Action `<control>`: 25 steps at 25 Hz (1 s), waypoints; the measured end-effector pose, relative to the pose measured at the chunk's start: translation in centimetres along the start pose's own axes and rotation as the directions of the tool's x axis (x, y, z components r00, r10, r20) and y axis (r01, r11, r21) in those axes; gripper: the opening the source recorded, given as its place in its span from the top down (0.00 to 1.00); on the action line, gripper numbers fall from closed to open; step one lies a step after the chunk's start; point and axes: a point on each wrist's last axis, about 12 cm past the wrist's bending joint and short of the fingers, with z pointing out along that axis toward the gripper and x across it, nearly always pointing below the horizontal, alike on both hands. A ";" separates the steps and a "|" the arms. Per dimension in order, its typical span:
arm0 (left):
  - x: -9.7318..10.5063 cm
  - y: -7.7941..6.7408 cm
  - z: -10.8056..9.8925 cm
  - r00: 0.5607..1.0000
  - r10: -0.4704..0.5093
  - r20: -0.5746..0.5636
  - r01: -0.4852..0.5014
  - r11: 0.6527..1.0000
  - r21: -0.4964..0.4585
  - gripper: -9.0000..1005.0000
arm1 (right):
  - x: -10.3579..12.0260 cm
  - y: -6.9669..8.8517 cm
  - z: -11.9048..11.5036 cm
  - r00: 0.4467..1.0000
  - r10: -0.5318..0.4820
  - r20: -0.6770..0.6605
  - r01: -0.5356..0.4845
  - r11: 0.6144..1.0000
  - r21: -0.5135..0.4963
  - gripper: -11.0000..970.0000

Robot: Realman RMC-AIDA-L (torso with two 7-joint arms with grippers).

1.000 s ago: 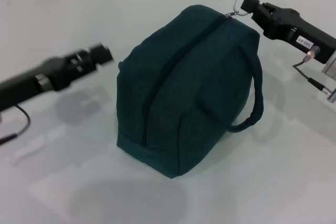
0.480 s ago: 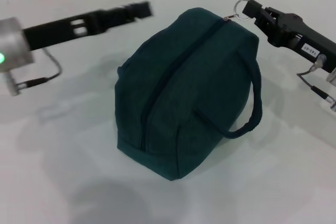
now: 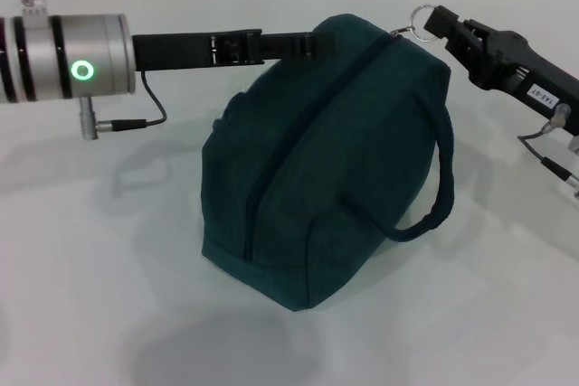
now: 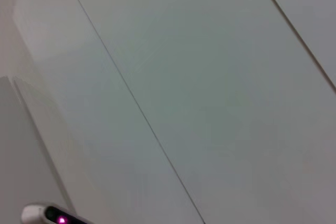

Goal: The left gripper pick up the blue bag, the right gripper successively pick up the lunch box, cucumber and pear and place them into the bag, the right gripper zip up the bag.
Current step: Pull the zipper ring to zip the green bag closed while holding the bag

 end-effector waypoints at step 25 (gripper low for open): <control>0.3 -0.3 1.2 0.997 -0.043 -0.059 0.043 0.999 -0.012 0.68 | 0.3 0.2 -1.1 0.999 0.026 0.028 -0.026 1.000 -0.005 0.98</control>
